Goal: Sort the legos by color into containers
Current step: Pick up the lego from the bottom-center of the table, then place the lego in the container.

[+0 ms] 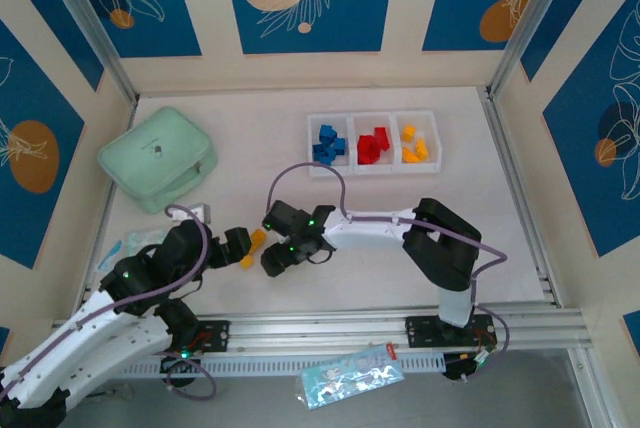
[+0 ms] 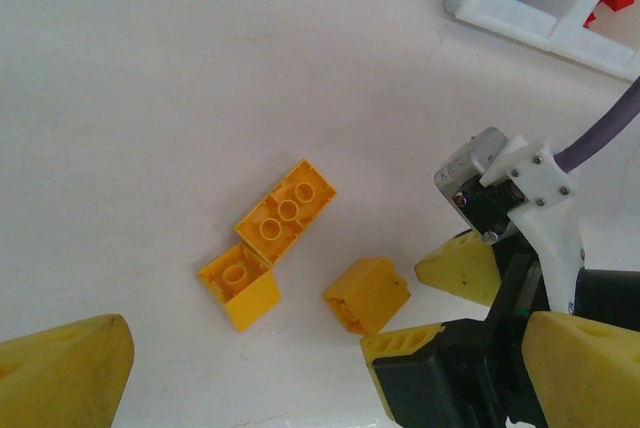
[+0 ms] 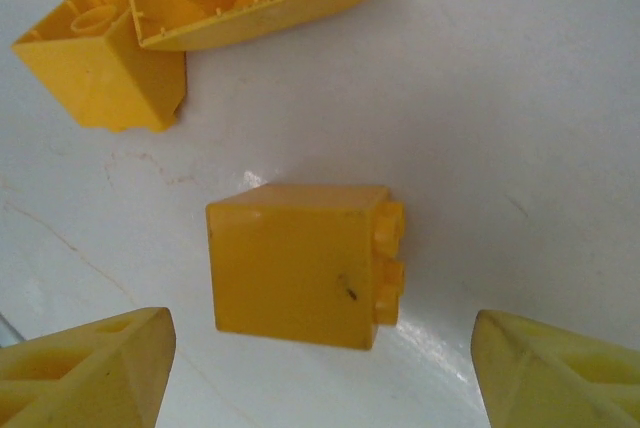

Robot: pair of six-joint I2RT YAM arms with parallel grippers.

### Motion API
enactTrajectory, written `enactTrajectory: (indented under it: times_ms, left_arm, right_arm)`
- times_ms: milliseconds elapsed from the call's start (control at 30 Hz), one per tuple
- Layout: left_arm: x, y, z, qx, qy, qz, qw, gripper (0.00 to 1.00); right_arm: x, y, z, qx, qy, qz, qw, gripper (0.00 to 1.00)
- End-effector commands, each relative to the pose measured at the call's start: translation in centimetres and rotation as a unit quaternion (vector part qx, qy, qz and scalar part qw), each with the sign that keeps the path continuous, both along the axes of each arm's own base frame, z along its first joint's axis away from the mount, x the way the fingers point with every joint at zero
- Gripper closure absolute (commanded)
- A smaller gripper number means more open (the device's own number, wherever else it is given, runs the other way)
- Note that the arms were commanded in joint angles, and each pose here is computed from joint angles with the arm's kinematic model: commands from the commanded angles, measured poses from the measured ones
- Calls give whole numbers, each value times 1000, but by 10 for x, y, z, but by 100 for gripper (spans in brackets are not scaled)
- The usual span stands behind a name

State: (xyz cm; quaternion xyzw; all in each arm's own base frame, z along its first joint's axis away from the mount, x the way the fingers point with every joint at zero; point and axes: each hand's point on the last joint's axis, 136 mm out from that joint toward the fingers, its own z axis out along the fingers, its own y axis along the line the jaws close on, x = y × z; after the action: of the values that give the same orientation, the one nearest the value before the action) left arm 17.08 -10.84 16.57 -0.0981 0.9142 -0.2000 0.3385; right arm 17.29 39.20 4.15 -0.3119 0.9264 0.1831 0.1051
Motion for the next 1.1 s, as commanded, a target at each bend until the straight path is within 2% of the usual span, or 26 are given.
enactTrajectory:
  times_ms: [0,233,667,900,1067]
  left_arm:
    - [-1,10,-4,8,2,21,1000,1]
    - [-1,11,-2,5,-3,25,1000,1]
    - [2,8,0,2,-8,20,1000,1]
    - [6,1,5,-3,-12,11,1000,1]
    - [8,-5,10,-1,-11,-2,1000,1]
  right_arm:
    - [5,10,-3,-5,-12,11,1000,22]
    - [9,18,-10,-13,-15,17,1000,26]
    - [13,14,-8,-21,-25,13,999,48]
    - [16,9,6,-8,-40,7,999,53]
    - [27,-9,24,3,-45,-22,999,55]
